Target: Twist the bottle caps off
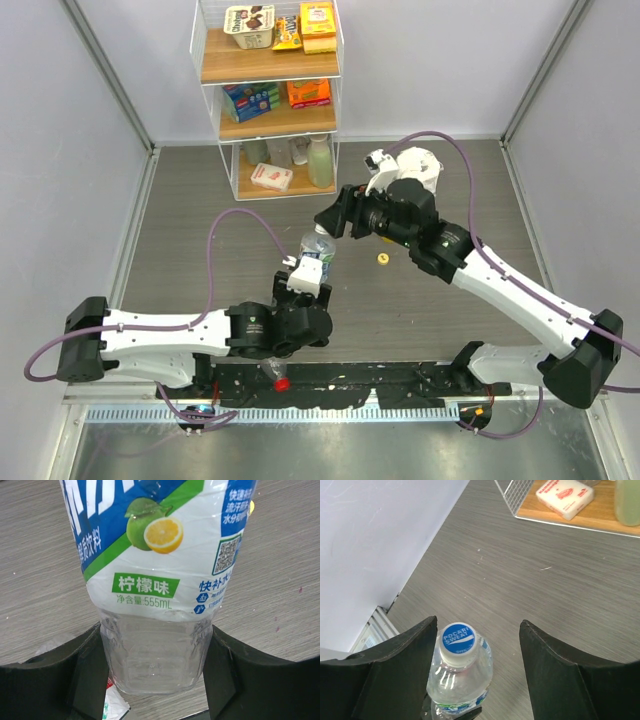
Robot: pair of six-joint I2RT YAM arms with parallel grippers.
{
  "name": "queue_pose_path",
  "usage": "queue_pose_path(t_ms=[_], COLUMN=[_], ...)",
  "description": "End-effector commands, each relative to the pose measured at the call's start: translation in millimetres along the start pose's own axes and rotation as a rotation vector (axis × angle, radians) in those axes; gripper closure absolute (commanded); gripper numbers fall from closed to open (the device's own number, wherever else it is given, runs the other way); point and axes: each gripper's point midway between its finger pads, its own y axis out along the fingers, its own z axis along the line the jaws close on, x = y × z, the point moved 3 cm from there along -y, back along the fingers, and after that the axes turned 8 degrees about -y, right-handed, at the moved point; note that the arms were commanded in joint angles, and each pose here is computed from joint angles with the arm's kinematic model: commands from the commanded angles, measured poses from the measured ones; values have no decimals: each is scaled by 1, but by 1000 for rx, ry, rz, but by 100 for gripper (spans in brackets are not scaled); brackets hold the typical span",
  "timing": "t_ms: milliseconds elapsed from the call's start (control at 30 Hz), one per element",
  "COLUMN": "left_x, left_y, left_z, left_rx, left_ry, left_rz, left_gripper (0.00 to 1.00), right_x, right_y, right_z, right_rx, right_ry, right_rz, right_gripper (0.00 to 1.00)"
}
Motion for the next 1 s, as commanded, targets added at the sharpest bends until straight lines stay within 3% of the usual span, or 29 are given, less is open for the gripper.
queue_pose_path(t_ms=[0,233,400,600,733,900,933,967], left_x=[19,19,18,16,14,12,12,12], left_y=[-4,-3,-3,-2,-2,-1,0,-1], left_z=[0,1,0,0,-1,-2,-3,-3], left_rx=[22,28,27,30,31,33,34,33], left_ry=[-64,-67,-63,-54,-50,-41,-37,-37], left_rz=[-60,-63,-59,-50,-43,-36,-33,-32], left_gripper=[100,100,100,100,100,100,100,100], right_x=[7,1,-2,3,4,1,0,1], right_y=[7,12,15,14,13,16,15,15], right_z=[19,23,22,22,25,23,23,24], right_rx=[56,57,50,48,65,62,62,67], right_ry=[19,34,59,92,119,137,136,138], right_rz=[-29,-13,-19,-56,-73,-80,-80,-83], right_gripper=[29,30,37,29,29,39,42,52])
